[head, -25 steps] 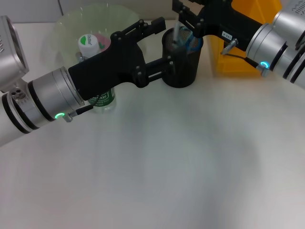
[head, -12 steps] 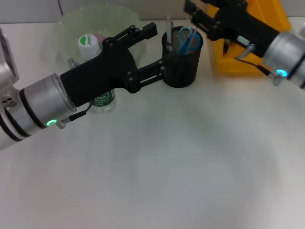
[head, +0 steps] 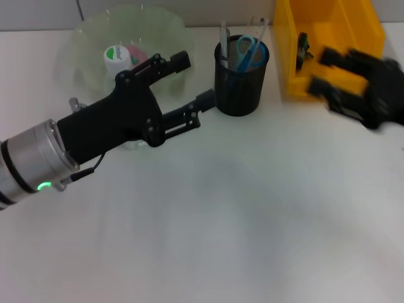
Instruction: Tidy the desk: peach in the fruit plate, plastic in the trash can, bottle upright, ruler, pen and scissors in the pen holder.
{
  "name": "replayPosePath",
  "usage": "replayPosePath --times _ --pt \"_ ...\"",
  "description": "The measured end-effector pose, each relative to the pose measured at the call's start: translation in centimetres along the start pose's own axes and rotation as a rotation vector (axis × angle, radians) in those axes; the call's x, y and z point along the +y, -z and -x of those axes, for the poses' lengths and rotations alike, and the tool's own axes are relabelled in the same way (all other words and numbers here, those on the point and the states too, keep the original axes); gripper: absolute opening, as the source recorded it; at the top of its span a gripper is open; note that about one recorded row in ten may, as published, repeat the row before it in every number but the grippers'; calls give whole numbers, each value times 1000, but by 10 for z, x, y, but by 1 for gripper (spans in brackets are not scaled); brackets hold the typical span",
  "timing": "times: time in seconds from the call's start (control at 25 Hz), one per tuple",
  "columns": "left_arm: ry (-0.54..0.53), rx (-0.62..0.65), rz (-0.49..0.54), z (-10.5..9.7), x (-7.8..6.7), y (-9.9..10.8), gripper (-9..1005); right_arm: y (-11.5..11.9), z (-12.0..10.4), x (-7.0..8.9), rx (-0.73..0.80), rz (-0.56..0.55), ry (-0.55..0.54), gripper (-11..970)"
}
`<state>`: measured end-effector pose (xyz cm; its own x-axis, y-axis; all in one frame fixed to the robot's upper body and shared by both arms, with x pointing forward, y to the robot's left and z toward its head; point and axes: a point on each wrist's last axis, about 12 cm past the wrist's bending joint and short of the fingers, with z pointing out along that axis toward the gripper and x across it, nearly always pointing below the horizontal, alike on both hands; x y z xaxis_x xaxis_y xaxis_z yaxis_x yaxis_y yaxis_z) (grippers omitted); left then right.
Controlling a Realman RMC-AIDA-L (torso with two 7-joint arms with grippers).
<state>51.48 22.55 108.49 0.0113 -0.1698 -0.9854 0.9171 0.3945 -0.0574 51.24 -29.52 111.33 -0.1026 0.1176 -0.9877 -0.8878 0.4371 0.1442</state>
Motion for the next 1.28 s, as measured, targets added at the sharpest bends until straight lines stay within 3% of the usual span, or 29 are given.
replayPosePath --times 0.08,0.24,0.36,0.48,0.88,1.28 --pt "8 42 -26 -6 -5 6 783 31 0 23 -6 63 28 607" --pt "19 90 -59 -12 -11 12 783 53 -7 42 -19 79 65 636" --pt "31 109 -84 -16 -17 18 783 65 -17 54 -12 83 66 804" --pt "45 130 -97 -22 -26 29 783 68 -30 66 59 160 19 804" --pt "72 209 -209 -38 -50 32 783 65 -50 76 88 209 18 804" --pt "97 209 -204 -43 -60 39 783 63 -58 79 94 200 9 804"
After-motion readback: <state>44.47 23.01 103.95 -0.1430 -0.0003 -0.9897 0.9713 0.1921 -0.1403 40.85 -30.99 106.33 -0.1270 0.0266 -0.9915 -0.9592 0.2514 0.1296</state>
